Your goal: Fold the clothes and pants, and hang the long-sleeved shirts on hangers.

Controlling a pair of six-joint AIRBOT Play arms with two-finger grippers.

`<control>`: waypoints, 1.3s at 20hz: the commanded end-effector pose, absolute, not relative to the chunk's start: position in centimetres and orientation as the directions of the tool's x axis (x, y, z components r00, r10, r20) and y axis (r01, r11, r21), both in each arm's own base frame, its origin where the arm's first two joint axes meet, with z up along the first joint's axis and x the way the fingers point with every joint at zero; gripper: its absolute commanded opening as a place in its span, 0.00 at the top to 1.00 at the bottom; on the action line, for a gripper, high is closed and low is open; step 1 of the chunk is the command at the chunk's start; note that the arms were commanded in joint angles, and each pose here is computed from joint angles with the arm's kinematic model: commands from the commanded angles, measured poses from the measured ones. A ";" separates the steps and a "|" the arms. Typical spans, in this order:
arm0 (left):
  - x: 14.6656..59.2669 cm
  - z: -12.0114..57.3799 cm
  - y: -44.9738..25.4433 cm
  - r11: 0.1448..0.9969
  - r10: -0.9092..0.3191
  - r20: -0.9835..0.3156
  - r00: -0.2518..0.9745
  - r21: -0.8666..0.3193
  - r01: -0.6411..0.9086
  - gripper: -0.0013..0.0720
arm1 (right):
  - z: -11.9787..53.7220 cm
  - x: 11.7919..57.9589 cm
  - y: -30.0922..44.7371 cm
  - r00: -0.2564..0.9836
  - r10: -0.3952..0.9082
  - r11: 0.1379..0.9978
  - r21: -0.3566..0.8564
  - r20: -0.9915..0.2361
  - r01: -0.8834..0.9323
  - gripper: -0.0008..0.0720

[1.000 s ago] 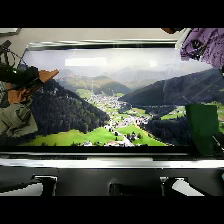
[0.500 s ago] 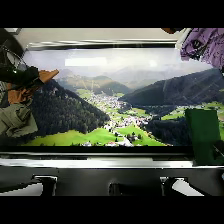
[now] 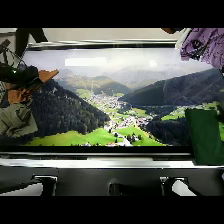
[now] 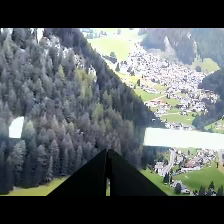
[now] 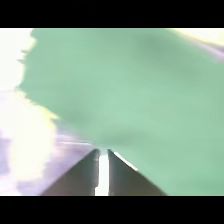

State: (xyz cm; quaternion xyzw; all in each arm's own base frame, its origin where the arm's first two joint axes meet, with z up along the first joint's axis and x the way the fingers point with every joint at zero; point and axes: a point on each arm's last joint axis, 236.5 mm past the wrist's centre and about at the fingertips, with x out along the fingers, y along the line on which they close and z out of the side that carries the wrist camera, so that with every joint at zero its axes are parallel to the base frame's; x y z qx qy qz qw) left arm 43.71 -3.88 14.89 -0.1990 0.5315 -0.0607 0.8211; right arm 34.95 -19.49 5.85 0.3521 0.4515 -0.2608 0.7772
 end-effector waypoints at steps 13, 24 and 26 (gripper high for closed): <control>38.3 14.5 -2.1 0.983 -0.148 -0.821 0.552 -0.181 -0.005 0.96 | 12.9 39.5 14.4 0.520 0.267 0.946 0.117 -0.811 -0.303 0.94; 38.1 14.2 -2.2 0.983 -0.150 -0.830 0.537 -0.183 -0.008 0.96 | 13.0 39.8 14.1 0.533 0.254 0.947 0.095 -0.807 -0.307 0.94; 38.1 14.2 -2.2 0.983 -0.150 -0.830 0.537 -0.183 -0.008 0.96 | 13.0 39.8 14.1 0.533 0.254 0.947 0.095 -0.807 -0.307 0.94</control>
